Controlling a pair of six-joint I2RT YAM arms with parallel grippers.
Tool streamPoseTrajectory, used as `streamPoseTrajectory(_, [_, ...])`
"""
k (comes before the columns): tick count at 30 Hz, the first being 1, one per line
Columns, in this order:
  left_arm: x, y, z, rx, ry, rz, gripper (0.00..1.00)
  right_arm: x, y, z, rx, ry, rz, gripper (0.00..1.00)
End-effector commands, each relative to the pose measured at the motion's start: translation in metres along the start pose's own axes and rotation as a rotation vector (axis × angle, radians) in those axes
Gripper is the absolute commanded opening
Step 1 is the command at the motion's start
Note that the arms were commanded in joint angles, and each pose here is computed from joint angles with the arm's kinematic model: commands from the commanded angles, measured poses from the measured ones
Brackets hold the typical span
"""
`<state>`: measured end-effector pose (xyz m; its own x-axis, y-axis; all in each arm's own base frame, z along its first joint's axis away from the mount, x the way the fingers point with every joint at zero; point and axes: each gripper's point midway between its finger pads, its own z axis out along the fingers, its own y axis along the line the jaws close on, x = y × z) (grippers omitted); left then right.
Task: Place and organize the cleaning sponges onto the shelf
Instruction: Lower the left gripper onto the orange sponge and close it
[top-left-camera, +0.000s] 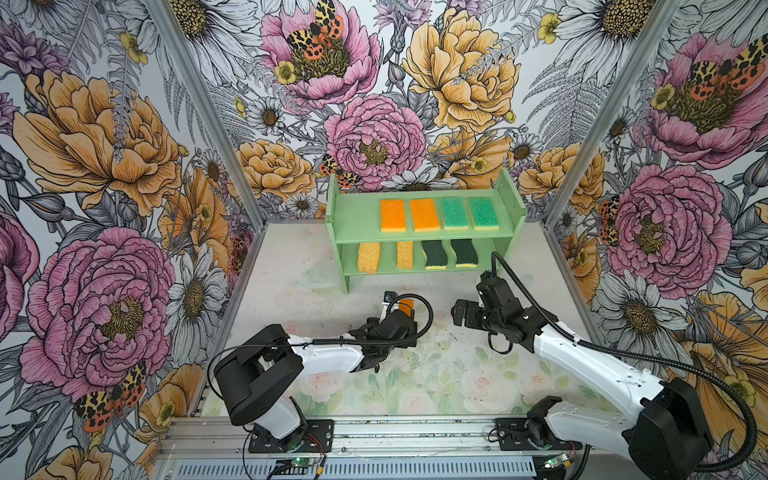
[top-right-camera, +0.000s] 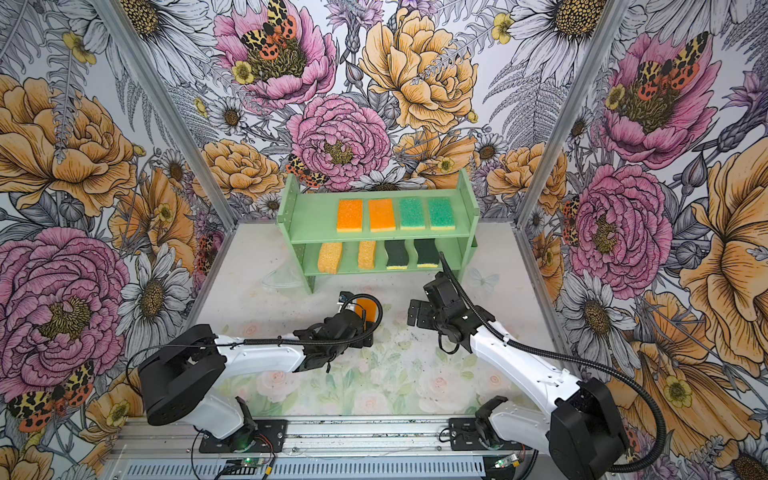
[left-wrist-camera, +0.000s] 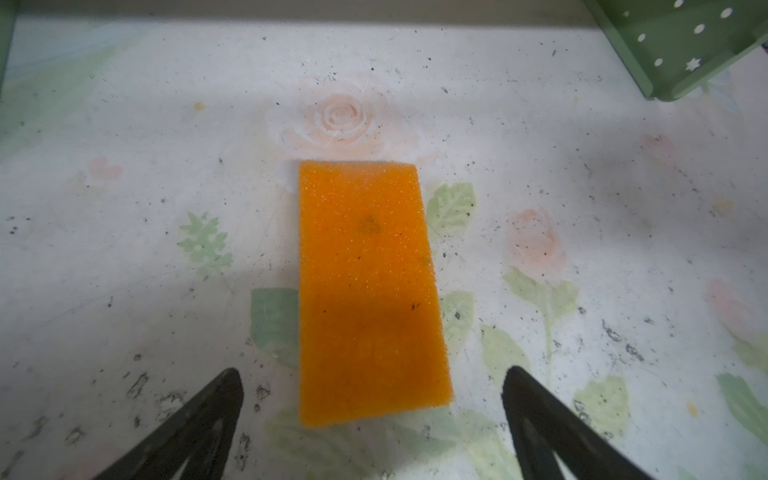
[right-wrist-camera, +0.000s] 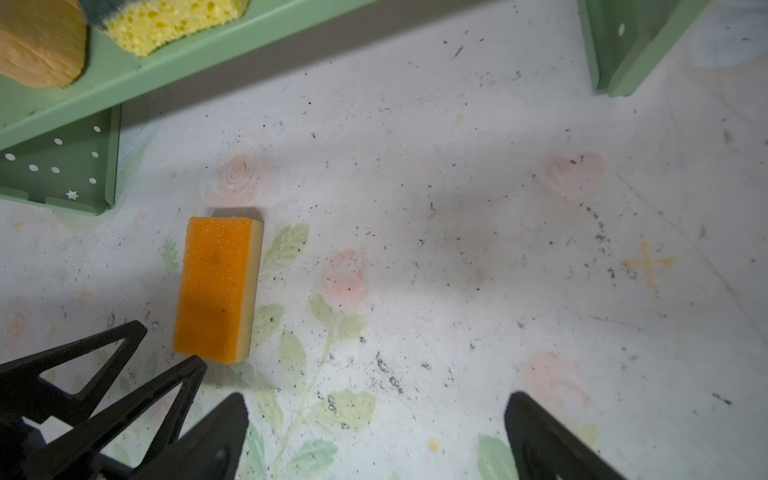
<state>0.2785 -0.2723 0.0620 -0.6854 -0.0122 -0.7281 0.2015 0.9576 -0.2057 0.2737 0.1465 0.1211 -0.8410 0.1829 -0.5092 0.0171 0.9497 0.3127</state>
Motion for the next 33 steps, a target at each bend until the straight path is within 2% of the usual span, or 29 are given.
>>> streamPoseTrajectory(1, [-0.010, -0.005, 0.003, -0.024, -0.028, -0.039, 0.99, -0.003, 0.001, -0.005, -0.019, -0.020, -0.003, 0.99])
streamPoseTrajectory(12, [-0.002, -0.012, 0.016, -0.037, 0.016, -0.020, 0.99, -0.001, -0.003, -0.005, -0.014, -0.018, 0.006, 0.99])
streamPoseTrajectory(33, [0.014, 0.001, 0.023, -0.151, 0.076, 0.041, 0.98, 0.001, -0.006, -0.005, -0.011, -0.017, 0.013, 0.99])
